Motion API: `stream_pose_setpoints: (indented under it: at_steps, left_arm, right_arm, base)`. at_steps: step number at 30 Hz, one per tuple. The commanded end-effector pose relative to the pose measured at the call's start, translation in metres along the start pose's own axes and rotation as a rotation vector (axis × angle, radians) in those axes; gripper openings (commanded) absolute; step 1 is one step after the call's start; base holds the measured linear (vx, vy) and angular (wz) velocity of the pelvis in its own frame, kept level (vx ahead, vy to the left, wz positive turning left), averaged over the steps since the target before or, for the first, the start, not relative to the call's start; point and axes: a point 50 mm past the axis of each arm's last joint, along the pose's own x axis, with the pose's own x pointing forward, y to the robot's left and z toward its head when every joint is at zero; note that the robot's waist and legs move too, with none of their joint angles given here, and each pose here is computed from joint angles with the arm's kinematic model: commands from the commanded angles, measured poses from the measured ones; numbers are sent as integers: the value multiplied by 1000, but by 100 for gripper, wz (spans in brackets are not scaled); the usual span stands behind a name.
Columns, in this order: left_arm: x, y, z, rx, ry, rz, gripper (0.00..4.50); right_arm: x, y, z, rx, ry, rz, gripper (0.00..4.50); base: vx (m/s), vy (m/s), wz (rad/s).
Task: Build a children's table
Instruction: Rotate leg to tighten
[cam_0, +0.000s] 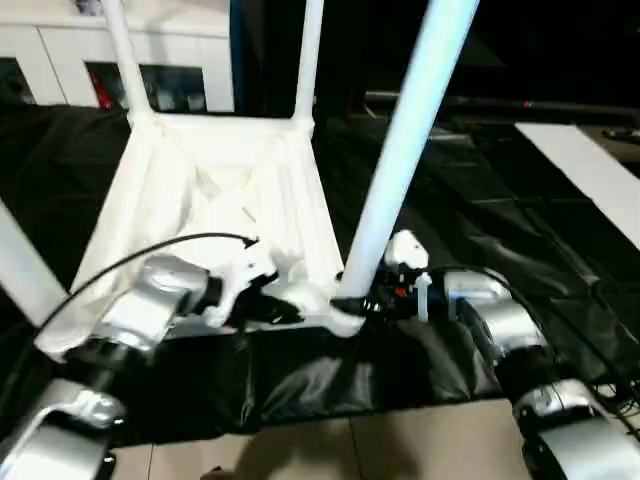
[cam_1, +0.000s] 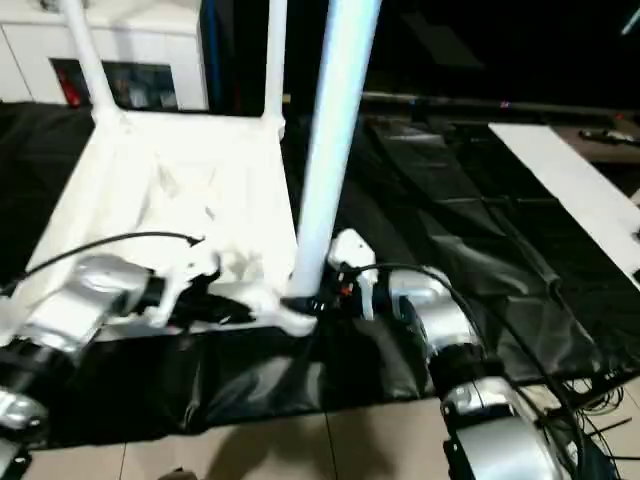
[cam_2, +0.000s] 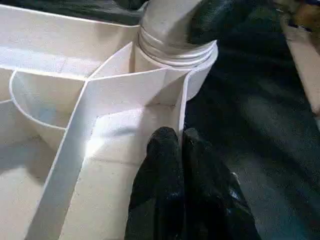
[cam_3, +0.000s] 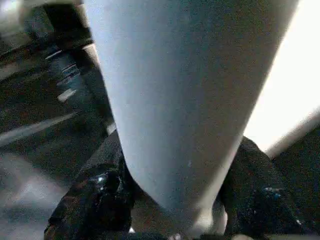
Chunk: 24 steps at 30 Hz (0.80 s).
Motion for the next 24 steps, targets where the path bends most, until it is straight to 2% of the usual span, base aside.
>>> stream_pose_setpoints:
  at_steps: [1,4,6,9,12,14,17,18,20,21,24]
  left_arm:
    - [21,-4,8,-35,-17,29,0]
    - [37,-5,18,-57,-50,92,0]
    - [46,-5,24,-69,-67,136,0]
    - [49,-5,29,-72,-72,169,0]
    - [46,-3,29,-46,-57,175,0]
    - [42,-2,28,-32,-43,172,0]
    - [32,1,21,-4,-15,152,0]
    - [23,2,17,20,-2,113,0]
    - [21,1,16,27,-1,96,0]
    - [14,0,13,57,3,43,0]
    - [9,-2,13,86,-3,-6,0]
  right_arm:
    - [18,15,-21,80,49,-28,206]
    - [38,26,-26,125,36,-104,201]
    - [57,33,-24,157,28,-189,201]
    - [75,38,-15,186,-8,-265,201]
    - [82,42,-7,154,-50,-239,201]
    - [81,42,-4,144,-66,-222,255]
    - [71,36,0,154,-111,-185,277]
    - [59,30,2,146,-125,-135,305]
    - [56,29,2,142,-124,-119,314]
    - [45,26,1,104,-96,-59,319]
    - [36,22,0,65,-66,-18,350]
  base:
    - [0,0,0]
    - [-34,13,-8]
    - [0,0,0]
    - [-17,8,-4]
    - [-17,8,-4]
    - [0,0,0]
    - [0,0,0]
    - [0,0,0]
    - [0,0,0]
    - [0,0,0]
    - [0,0,0]
